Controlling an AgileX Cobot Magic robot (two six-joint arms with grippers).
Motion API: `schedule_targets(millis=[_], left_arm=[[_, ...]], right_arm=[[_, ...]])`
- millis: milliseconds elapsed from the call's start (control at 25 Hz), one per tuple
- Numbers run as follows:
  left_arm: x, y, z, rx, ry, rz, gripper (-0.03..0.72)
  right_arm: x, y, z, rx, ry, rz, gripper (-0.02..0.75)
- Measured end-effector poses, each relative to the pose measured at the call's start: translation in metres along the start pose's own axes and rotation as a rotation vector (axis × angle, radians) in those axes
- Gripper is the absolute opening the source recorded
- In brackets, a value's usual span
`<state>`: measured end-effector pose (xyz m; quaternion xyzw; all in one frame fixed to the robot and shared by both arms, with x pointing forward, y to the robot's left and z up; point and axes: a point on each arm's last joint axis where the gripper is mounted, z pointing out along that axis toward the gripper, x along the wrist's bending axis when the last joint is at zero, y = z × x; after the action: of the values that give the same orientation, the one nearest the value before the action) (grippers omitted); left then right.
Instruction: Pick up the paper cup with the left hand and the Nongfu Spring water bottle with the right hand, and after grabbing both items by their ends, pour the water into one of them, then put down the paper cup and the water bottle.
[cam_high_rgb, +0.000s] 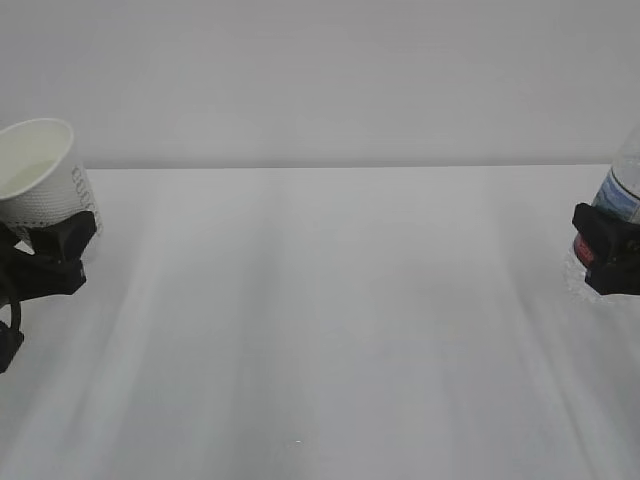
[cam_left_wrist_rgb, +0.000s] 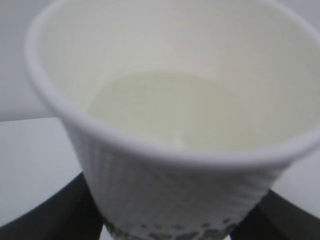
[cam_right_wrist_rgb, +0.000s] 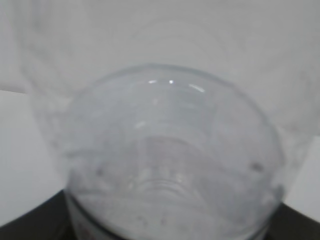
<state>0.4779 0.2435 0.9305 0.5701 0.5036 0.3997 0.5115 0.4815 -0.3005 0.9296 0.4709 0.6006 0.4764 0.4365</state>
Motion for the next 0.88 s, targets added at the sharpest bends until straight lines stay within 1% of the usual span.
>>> schedule_targets(millis=[160, 400, 560, 880], left_arm=[[0.002, -0.004, 0.001, 0.012, 0.016, -0.004, 0.490], [0.003, -0.028, 0.007, 0.111, 0.026, 0.004, 0.490], [0.005, -0.036, 0.008, 0.141, 0.050, 0.000, 0.490], [0.006, -0.034, 0.013, 0.131, 0.065, -0.008, 0.489]], right_arm=[[0.000, 0.000, 0.000, 0.000, 0.002, -0.001, 0.441], [0.000, 0.000, 0.000, 0.000, 0.002, -0.001, 0.441], [0.000, 0.000, 0.000, 0.000, 0.002, -0.001, 0.441], [0.000, 0.000, 0.000, 0.000, 0.003, -0.002, 0.441]])
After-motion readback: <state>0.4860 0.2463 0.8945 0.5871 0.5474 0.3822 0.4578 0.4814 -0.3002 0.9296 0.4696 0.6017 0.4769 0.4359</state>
